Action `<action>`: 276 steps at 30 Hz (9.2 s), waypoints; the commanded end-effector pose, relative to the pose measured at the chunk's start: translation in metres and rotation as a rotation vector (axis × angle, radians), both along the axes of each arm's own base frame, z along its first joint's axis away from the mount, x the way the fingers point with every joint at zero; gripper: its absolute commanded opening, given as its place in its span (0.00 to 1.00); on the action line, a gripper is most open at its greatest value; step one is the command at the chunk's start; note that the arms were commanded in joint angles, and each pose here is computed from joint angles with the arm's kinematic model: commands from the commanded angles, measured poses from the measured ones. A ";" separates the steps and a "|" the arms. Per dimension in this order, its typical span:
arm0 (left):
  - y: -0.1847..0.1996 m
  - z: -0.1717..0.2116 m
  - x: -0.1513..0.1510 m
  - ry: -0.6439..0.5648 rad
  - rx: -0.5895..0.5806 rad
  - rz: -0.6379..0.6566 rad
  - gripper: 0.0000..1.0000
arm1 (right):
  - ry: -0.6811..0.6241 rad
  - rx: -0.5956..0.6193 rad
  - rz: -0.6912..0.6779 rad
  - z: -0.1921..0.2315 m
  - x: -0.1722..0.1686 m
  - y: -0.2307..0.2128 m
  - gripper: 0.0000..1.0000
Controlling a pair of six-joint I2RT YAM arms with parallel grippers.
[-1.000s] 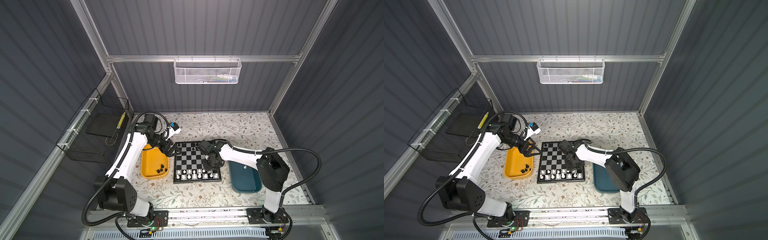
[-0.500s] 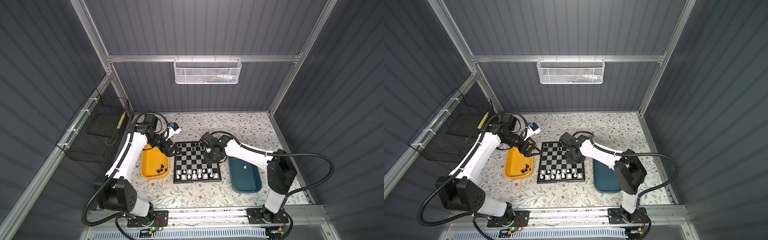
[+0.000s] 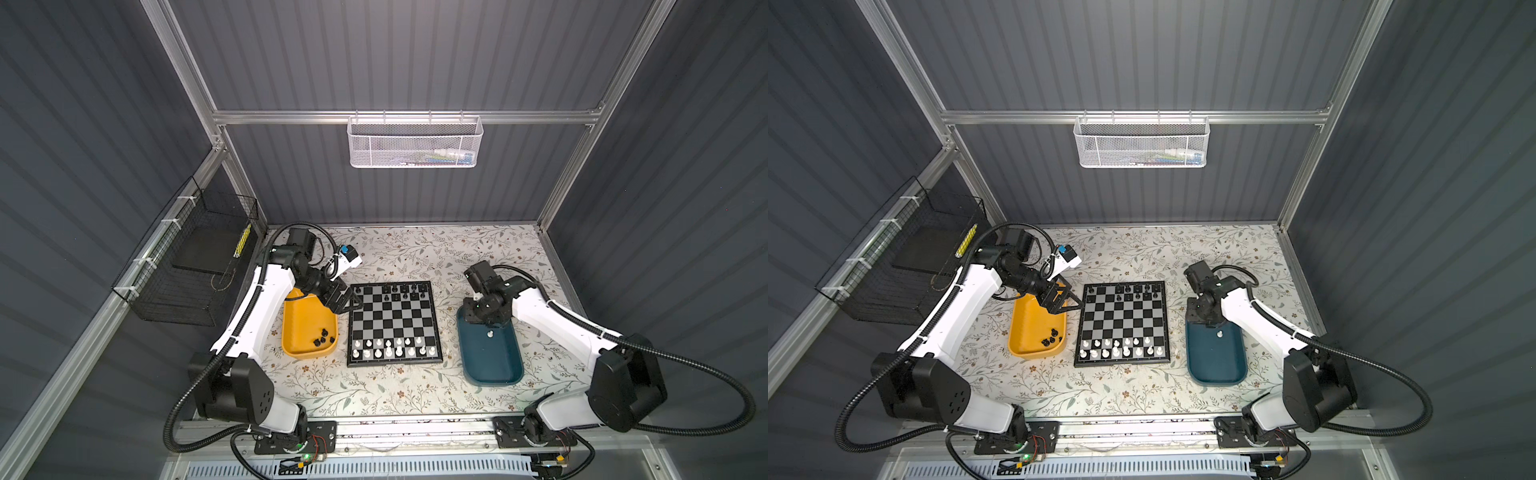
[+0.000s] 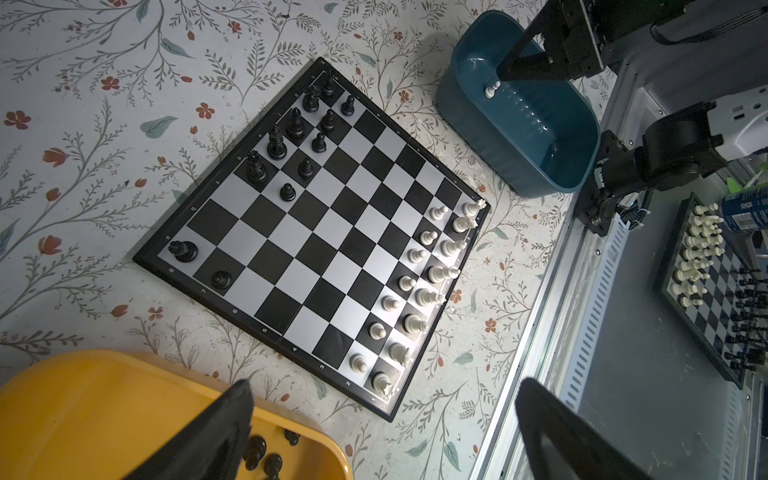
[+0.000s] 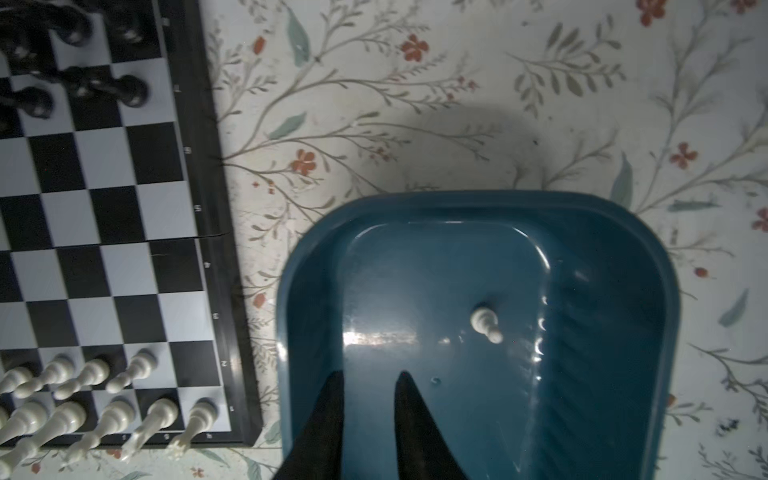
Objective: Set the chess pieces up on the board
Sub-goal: 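Move the open right gripper back over the teal tray, then lower the open right gripper onto the last white pawn in the tray, then close the right gripper on the last white pawn, then lift the pawn out of the teal tray with the right gripper, then carry the pawn with the right gripper over the board's nearest rows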
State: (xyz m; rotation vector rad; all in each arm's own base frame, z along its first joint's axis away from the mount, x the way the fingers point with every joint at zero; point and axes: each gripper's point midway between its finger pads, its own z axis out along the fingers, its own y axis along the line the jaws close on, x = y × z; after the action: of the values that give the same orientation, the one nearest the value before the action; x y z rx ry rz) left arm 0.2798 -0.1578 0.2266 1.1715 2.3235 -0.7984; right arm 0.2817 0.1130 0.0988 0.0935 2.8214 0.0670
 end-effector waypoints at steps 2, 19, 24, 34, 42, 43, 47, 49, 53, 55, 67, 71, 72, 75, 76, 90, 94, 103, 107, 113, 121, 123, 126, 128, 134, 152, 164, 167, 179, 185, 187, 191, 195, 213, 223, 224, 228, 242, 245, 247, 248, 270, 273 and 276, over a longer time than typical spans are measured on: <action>-0.004 0.008 -0.006 -0.002 -0.018 -0.026 1.00 | 0.002 0.000 -0.058 -0.007 -0.004 -0.022 0.25; -0.005 0.006 -0.012 0.016 -0.030 -0.048 1.00 | 0.061 0.002 -0.122 -0.035 -0.013 -0.050 0.26; -0.005 0.005 -0.012 0.018 -0.029 -0.049 1.00 | 0.064 0.006 -0.124 -0.038 -0.013 -0.052 0.26; -0.004 0.005 -0.013 0.016 -0.024 -0.046 1.00 | 0.078 0.009 -0.129 -0.043 -0.014 -0.053 0.28; -0.004 0.004 -0.012 0.018 -0.020 -0.043 1.00 | 0.103 0.015 -0.128 -0.053 -0.014 -0.053 0.26; -0.004 0.004 -0.012 0.017 -0.020 -0.043 1.00 | 0.104 0.013 -0.130 -0.054 -0.014 -0.054 0.26; -0.003 0.002 -0.013 0.018 -0.017 -0.042 1.00 | 0.114 0.011 -0.135 -0.059 -0.013 -0.056 0.26; -0.003 0.003 -0.013 0.017 -0.017 -0.042 0.99 | 0.117 0.006 -0.137 -0.060 -0.012 -0.057 0.26; -0.003 0.003 -0.012 0.016 -0.016 -0.042 1.00 | 0.121 0.005 -0.137 -0.063 -0.011 -0.058 0.26; -0.003 0.002 -0.012 0.018 -0.016 -0.041 1.00 | 0.127 0.001 -0.136 -0.065 -0.010 -0.059 0.25; -0.003 0.000 -0.011 0.023 -0.012 -0.040 0.99 | 0.147 0.003 -0.128 -0.073 -0.009 -0.057 0.23; -0.003 -0.001 -0.010 0.023 -0.012 -0.041 1.00 | 0.154 0.003 -0.124 -0.074 -0.009 -0.056 0.21; -0.003 -0.001 -0.011 0.026 -0.012 -0.042 1.00 | 0.152 0.002 -0.122 -0.074 -0.009 -0.056 0.20; -0.003 -0.001 -0.010 0.025 -0.012 -0.041 1.00 | 0.155 0.004 -0.122 -0.074 -0.008 -0.056 0.20; -0.003 -0.001 -0.011 0.028 -0.011 -0.042 0.99 | 0.160 0.004 -0.121 -0.075 -0.009 -0.056 0.21; -0.003 -0.001 -0.010 0.025 -0.007 -0.039 1.00 | 0.162 0.010 -0.118 -0.074 -0.006 -0.054 0.19; -0.002 -0.001 -0.010 0.025 -0.007 -0.038 1.00 | 0.159 0.010 -0.116 -0.073 -0.006 -0.054 0.17; -0.002 0.000 -0.011 0.021 -0.007 -0.038 0.99 | 0.152 0.012 -0.113 -0.070 -0.005 -0.054 0.15; -0.002 0.000 -0.011 0.018 -0.007 -0.038 0.99 | 0.154 0.015 -0.110 -0.070 -0.006 -0.053 0.14; -0.002 0.000 -0.012 0.014 -0.005 -0.037 0.99 | 0.148 0.024 -0.108 -0.067 -0.006 -0.052 0.14; -0.002 0.001 -0.012 0.012 -0.006 -0.037 1.00 | 0.138 0.029 -0.105 -0.061 -0.009 -0.051 0.14; -0.002 0.000 -0.011 0.013 -0.005 -0.037 1.00 | 0.136 0.030 -0.104 -0.059 -0.009 -0.051 0.14; -0.002 0.000 -0.011 0.013 -0.006 -0.038 1.00 | 0.133 0.028 -0.100 -0.057 -0.011 -0.050 0.14; -0.002 0.001 -0.011 0.013 -0.009 -0.038 1.00 | 0.135 0.028 -0.097 -0.057 -0.012 -0.050 0.14; -0.002 0.000 -0.010 0.017 -0.009 -0.037 1.00 | 0.136 0.014 -0.081 -0.056 -0.013 -0.047 0.14; -0.006 0.001 -0.008 0.034 -0.030 -0.040 0.99 | 0.137 0.000 -0.042 -0.053 -0.018 -0.033 0.14; -0.007 0.001 -0.007 0.034 -0.034 -0.043 0.99 | 0.138 -0.009 -0.021 -0.049 -0.021 -0.025 0.14; -0.006 0.000 -0.008 0.034 -0.032 -0.045 1.00 | 0.136 -0.026 -0.013 -0.048 -0.021 -0.024 0.15; -0.005 -0.002 -0.010 0.026 -0.021 -0.043 1.00 | 0.135 -0.028 -0.004 -0.046 -0.023 -0.019 0.14; -0.004 -0.002 -0.010 0.026 -0.018 -0.042 1.00 | 0.130 -0.030 -0.001 -0.044 -0.022 -0.018 0.14; -0.004 -0.002 -0.010 0.027 -0.019 -0.040 0.99 | 0.128 -0.030 0.000 -0.043 -0.022 -0.018 0.15; -0.004 -0.003 -0.010 0.027 -0.018 -0.039 0.99 | 0.125 -0.027 0.001 -0.041 -0.023 -0.017 0.14; -0.004 -0.003 -0.010 0.030 -0.018 -0.038 0.99 | 0.120 -0.029 0.006 -0.037 -0.024 -0.015 0.14; -0.004 -0.003 -0.009 0.028 -0.020 -0.036 1.00 | 0.048 -0.051 0.077 0.010 -0.019 0.011 0.15; -0.004 0.000 -0.012 0.021 -0.021 -0.036 0.99 | 0.012 -0.020 0.171 0.027 -0.011 0.062 0.15; -0.004 0.000 -0.012 0.022 -0.022 -0.036 0.99 | 0.014 -0.015 0.180 0.026 -0.011 0.069 0.15; -0.003 0.001 -0.013 0.019 -0.022 -0.035 1.00 | 0.030 -0.004 0.222 0.019 -0.013 0.093 0.15; -0.004 0.003 -0.013 0.016 -0.027 -0.038 1.00 | 0.090 0.009 0.288 -0.015 -0.024 0.132 0.15; -0.004 0.003 -0.013 0.017 -0.028 -0.037 0.99 | 0.101 0.007 0.296 -0.021 -0.026 0.135 0.15; -0.004 0.003 -0.013 0.017 -0.028 -0.037 1.00 | 0.106 0.007 0.297 -0.024 -0.027 0.136 0.15; -0.004 0.003 -0.013 0.018 -0.028 -0.036 1.00 | 0.109 0.010 0.298 -0.026 -0.028 0.137 0.15; -0.005 0.002 -0.015 0.018 -0.031 -0.038 1.00 | 0.165 0.006 0.299 -0.057 -0.038 0.140 0.15; -0.004 0.003 -0.014 0.014 -0.028 -0.036 1.00 | 0.172 0.005 0.297 -0.062 -0.040 0.140 0.15; -0.004 0.004 -0.015 0.010 -0.027 -0.035 0.99 | 0.177 0.003 0.296 -0.064 -0.041 0.140 0.15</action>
State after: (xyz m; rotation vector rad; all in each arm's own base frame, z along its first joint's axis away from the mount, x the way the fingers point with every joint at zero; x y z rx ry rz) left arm 0.2733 -0.1597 0.2236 1.1872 2.3227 -0.8378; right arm 0.2471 0.2550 0.0434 -0.3410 2.9592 0.1551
